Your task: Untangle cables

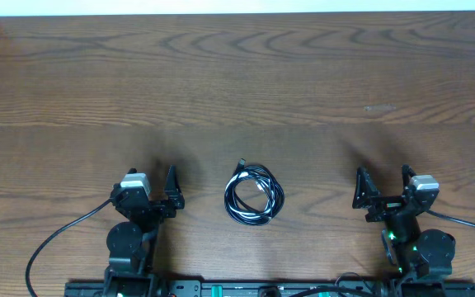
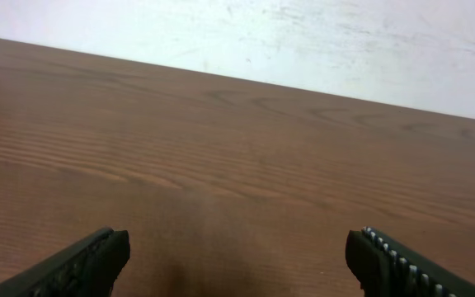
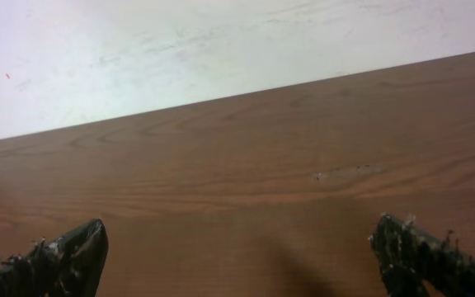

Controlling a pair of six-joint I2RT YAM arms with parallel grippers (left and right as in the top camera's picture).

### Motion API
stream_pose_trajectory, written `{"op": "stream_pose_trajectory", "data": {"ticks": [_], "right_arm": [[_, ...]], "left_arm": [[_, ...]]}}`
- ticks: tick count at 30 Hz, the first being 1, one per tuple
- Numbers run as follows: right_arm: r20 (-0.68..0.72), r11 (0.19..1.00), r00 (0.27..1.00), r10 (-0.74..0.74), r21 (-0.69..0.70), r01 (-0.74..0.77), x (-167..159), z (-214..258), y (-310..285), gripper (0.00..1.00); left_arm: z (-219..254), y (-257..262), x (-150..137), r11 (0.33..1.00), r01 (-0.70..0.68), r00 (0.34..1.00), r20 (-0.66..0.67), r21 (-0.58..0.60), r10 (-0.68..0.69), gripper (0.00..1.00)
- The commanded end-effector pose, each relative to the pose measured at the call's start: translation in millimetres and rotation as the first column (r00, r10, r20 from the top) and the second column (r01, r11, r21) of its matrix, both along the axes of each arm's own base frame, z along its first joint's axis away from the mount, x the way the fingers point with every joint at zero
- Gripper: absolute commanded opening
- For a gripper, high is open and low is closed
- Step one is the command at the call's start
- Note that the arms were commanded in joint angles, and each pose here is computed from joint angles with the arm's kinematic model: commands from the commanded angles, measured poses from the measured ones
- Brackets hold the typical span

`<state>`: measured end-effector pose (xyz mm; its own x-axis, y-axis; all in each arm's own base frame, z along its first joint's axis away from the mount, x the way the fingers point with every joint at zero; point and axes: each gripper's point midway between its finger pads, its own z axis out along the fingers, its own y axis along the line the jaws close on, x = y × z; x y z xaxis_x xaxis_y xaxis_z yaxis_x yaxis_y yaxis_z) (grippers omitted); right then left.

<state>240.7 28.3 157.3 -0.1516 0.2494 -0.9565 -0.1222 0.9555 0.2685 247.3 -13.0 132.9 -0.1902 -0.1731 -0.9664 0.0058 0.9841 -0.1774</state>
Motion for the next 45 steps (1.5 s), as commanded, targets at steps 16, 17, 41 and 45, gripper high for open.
{"op": "stream_pose_trajectory", "data": {"ticks": [16, 17, 41, 45], "right_arm": [[0.001, 1.000, 1.000, 0.004, 0.012, -0.004, 0, 0, 1, 0.99], [0.001, 1.000, 1.000, 0.004, 0.011, -0.004, 0, 0, 1, 0.99], [0.034, 1.000, 0.999, 0.008, 0.014, -0.008, 0, 8, 2, 0.99], [0.084, 0.992, 0.989, 0.123, 0.024, -0.125, -3, 20, 22, 0.99]], "left_arm": [[-13, 14, -2, 0.993, -0.060, 0.997, -0.040, 0.105, 0.065, 0.90], [-13, 15, -2, 0.991, -0.063, 0.997, -0.040, 0.117, 0.068, 0.90], [-13, 4, -2, 0.999, -0.013, 0.999, -0.042, 0.042, 0.015, 0.90], [-2, -22, -2, 0.988, 0.106, 0.994, -0.003, -0.108, -0.107, 0.90]]}}
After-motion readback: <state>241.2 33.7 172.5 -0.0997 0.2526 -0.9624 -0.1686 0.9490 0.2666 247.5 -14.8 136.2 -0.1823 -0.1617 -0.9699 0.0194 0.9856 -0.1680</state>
